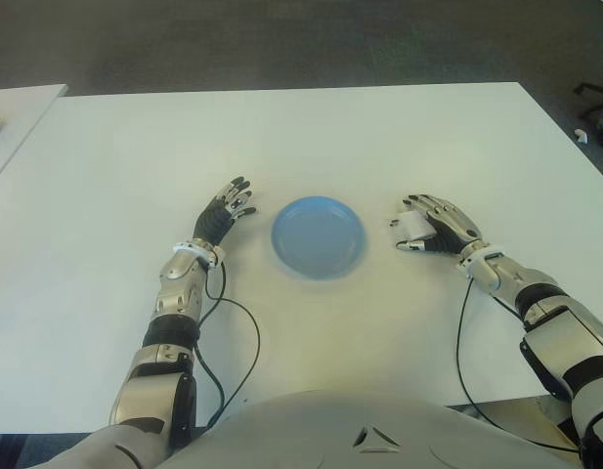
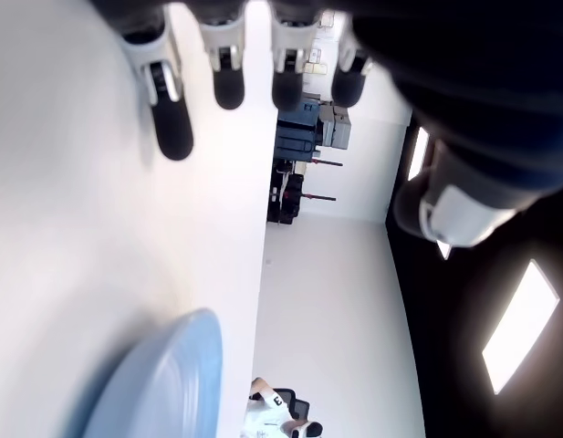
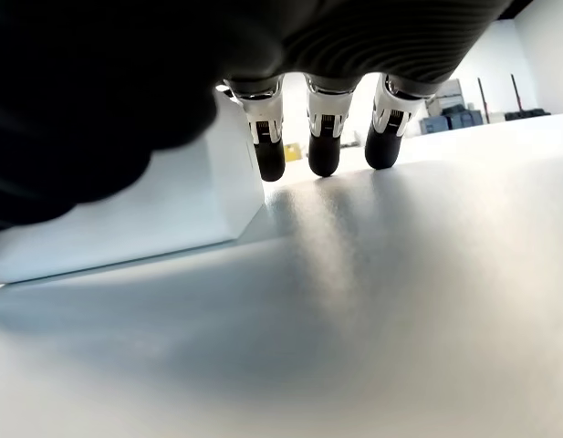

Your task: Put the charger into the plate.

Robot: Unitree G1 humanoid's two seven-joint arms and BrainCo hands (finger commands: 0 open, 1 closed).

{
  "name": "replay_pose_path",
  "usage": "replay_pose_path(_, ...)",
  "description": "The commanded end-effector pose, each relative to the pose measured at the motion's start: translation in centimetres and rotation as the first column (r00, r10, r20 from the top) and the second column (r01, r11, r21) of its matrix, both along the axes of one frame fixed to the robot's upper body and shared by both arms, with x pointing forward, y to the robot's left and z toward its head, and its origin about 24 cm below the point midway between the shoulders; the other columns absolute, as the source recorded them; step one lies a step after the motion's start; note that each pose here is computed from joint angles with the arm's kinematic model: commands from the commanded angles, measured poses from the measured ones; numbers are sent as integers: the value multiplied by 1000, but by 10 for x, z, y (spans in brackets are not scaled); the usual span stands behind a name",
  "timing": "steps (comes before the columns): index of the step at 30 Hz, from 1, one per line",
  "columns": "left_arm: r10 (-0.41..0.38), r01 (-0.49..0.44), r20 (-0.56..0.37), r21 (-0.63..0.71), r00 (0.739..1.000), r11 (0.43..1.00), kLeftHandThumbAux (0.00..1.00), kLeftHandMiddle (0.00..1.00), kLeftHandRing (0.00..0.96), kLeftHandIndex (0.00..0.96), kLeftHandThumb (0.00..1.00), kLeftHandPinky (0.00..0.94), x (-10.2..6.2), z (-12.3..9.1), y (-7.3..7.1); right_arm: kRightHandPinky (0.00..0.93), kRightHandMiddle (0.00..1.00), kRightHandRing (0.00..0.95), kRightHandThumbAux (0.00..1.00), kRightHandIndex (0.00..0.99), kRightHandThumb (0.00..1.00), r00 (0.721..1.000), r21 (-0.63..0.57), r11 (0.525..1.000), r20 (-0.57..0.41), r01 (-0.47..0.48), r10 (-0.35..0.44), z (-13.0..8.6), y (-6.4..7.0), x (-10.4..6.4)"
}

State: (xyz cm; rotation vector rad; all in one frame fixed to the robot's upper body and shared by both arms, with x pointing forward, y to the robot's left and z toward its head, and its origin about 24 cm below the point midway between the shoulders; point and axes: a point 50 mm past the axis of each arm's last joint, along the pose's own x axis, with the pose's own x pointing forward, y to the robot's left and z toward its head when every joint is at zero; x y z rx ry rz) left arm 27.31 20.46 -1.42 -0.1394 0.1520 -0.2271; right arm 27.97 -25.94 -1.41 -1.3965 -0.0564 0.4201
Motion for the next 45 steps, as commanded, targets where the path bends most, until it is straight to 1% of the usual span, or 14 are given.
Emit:
replay_pose_path(1, -8, 7, -37, -16, 999, 1000, 544, 78, 46, 44, 0, 3, -7, -8, -1, 82, 0, 0, 286, 0, 296, 976, -53, 998, -216, -31, 19, -34, -1, -31)
replay_pose_path(15, -8, 7, -32, -21, 999, 1000, 547, 81, 46, 43, 0, 1, -7, -8, 0, 65, 0, 0, 306, 0, 237, 972, -89, 995, -232, -54, 32, -34, 0, -30)
replay_pose_path(24, -3, 3, -28, -11, 1000, 1000, 546, 83, 46, 45, 0, 4, -6, -7, -1, 47, 0, 0, 308, 0, 228, 972, -95, 994, -232, -52, 28, -34, -1, -29)
replay_pose_path(28, -1, 1, -26, -7, 1000, 1000, 548, 82, 46, 45, 0, 6, -6, -7, -1, 64, 0, 0, 307, 0, 238, 975, -96, 994, -222, -48, 25, -34, -1, -29)
replay_pose_path(30, 0, 0, -26, -6, 1000, 1000, 549, 82, 48, 44, 0, 11, -6, -7, -1, 130, 15, 38, 315, 1, 242, 977, -99, 994, -212, -48, 26, -33, -1, -29)
replay_pose_path(32, 1, -2, -26, -6, 1000, 1000, 550, 82, 50, 44, 0, 19, -6, -7, -1, 209, 64, 103, 320, 23, 250, 981, -107, 993, -190, -49, 28, -32, -2, -28)
replay_pose_path(33, 2, -2, -26, -6, 1000, 1000, 550, 82, 51, 44, 0, 20, -6, -7, -1, 277, 151, 185, 330, 80, 266, 984, -111, 993, -177, -51, 30, -32, -2, -27)
replay_pose_path(35, 5, -5, -26, -9, 1000, 1000, 550, 83, 53, 44, 0, 20, -6, -7, -1, 477, 404, 418, 374, 259, 336, 992, -145, 988, -120, -55, 38, -30, -2, -26)
replay_pose_path(36, 7, -7, -26, -10, 1000, 1000, 550, 83, 53, 45, 0, 20, -6, -7, -1, 512, 449, 458, 385, 293, 352, 995, -168, 984, -88, -58, 44, -30, -2, -26)
replay_pose_path(38, 9, -9, -24, -12, 1000, 1000, 551, 84, 54, 45, 0, 20, -6, -7, -1, 625, 577, 576, 441, 411, 421, 998, -205, 977, -38, -63, 57, -29, -3, -25)
replay_pose_path(40, 12, -12, -22, -12, 1000, 1000, 552, 84, 55, 45, 0, 19, -5, -7, -2, 695, 645, 641, 483, 490, 476, 997, -247, 967, 18, -70, 77, -28, -3, -25)
replay_pose_path(41, 13, -14, -22, -12, 1000, 1000, 553, 86, 56, 45, 0, 19, -5, -7, -2, 746, 688, 689, 563, 472, 562, 995, -266, 961, 43, -74, 88, -28, -4, -25)
replay_pose_path(44, 19, -19, -19, -10, 1000, 1000, 556, 89, 58, 45, 0, 18, -5, -7, -2, 826, 764, 769, 659, 451, 668, 985, -315, 945, 118, -85, 128, -27, -4, -26)
replay_pose_path(45, 21, -21, -18, -10, 1000, 1000, 557, 89, 59, 45, 0, 18, -5, -7, -2, 836, 776, 781, 668, 449, 679, 982, -325, 942, 132, -87, 137, -27, -4, -26)
